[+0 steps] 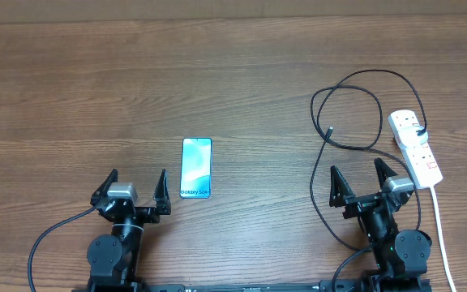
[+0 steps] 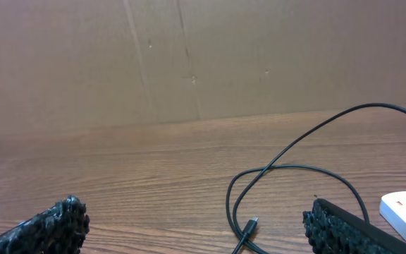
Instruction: Plug charger to phone and switch on socket
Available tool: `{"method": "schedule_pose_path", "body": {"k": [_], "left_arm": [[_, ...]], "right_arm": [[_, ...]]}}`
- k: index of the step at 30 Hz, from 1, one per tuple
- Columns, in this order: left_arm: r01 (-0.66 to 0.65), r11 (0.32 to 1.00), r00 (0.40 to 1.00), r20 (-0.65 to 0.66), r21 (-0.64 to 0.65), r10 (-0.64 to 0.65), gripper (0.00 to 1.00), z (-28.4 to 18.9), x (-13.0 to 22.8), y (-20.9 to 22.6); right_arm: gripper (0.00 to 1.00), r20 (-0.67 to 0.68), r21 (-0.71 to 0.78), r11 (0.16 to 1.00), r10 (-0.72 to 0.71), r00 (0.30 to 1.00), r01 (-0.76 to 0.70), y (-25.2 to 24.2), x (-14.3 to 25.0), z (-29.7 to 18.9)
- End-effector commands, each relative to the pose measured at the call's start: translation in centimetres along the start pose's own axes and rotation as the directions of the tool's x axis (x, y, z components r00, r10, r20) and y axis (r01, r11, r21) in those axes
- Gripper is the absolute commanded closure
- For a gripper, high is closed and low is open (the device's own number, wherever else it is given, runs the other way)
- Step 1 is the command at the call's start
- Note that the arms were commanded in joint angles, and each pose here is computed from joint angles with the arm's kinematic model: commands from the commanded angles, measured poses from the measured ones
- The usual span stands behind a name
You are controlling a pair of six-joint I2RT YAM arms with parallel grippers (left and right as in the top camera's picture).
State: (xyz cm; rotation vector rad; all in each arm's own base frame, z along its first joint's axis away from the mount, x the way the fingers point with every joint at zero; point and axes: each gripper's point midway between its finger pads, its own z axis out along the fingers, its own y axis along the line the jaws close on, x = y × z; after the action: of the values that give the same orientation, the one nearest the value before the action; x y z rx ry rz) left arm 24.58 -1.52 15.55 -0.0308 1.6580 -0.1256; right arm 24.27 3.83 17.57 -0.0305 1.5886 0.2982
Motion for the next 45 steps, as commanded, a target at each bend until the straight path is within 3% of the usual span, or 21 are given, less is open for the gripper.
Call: {"method": "schedule_pose_path", "body": {"k": [1, 19, 23, 39, 45], "left_arm": [[-0.01, 1.0, 1.0, 0.005, -0.003, 0.01, 0.01, 0.0, 0.0, 0.2], [-0.011, 1.0, 1.0, 0.006, -0.008, 0.011, 0.0, 0.0, 0.0, 0.2], [-0.01, 0.997, 1.0, 0.018, -0.081, 0.011, 0.0, -0.1, -0.2, 1.5], [-0.009, 0.997, 1.0, 0.018, -0.073, 0.011, 0.0, 0.0, -0.2, 1.4], [0.012, 1.0, 1.0, 0.003, 0.005, -0.012, 0.0, 0.0, 0.1, 0.0]], "right_arm": [[0.0, 0.0, 0.002, 1.0, -0.008, 1.0, 0.008, 0.0, 0.3, 0.0], [0.0, 0.0, 0.002, 1.0, -0.008, 1.0, 0.008, 0.0, 0.3, 0.0], [0.0, 0.0, 0.002, 1.0, -0.008, 1.0, 0.008, 0.0, 0.3, 0.0], [0.0, 0.0, 0.002, 1.0, -0.008, 1.0, 0.008, 0.0, 0.3, 0.0], [0.0, 0.0, 0.002, 1.0, -0.008, 1.0, 0.008, 0.0, 0.3, 0.0]]}}
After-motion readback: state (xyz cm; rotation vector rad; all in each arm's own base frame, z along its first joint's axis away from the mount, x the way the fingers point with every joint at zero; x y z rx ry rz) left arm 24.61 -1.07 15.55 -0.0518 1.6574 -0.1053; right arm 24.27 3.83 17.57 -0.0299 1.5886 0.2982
